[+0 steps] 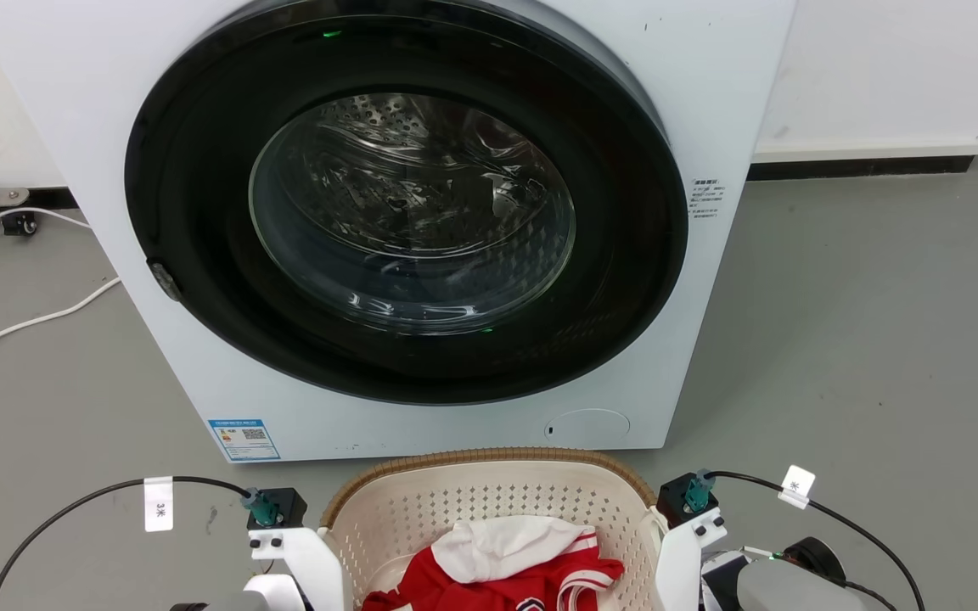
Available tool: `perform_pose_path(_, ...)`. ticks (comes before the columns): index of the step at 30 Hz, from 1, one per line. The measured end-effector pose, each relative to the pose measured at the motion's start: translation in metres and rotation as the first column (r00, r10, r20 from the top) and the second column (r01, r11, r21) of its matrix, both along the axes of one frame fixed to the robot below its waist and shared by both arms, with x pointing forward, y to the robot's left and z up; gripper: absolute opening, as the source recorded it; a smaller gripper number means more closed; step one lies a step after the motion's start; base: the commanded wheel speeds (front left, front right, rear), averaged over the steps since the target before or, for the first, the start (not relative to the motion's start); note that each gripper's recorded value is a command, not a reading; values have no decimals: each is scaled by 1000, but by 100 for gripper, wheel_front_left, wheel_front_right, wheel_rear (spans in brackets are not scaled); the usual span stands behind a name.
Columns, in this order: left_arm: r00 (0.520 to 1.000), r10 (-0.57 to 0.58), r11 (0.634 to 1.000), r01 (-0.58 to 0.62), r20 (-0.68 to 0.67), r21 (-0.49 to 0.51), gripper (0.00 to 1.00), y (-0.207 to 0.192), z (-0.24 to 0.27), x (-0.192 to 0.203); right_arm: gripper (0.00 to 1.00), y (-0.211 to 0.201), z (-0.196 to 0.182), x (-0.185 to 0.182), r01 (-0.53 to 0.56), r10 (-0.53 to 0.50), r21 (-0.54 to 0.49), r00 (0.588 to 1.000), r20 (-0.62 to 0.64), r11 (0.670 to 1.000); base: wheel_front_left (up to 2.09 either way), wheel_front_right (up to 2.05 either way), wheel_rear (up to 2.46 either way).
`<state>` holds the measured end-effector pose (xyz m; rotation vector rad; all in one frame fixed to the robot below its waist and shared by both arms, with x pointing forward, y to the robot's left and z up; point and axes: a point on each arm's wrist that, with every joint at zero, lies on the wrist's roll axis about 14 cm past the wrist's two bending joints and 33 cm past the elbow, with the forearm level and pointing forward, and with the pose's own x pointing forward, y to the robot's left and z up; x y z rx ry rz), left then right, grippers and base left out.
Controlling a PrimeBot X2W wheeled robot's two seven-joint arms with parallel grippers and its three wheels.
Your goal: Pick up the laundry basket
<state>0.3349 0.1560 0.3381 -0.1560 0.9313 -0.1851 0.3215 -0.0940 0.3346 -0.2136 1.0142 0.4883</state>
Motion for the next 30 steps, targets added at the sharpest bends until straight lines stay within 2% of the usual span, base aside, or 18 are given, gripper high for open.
perform_pose_path(30,1000,0,1000,0,16,6,0,1,0,1,0,0,0,0,4,-4,5,1000,13,1000,0,0,0)
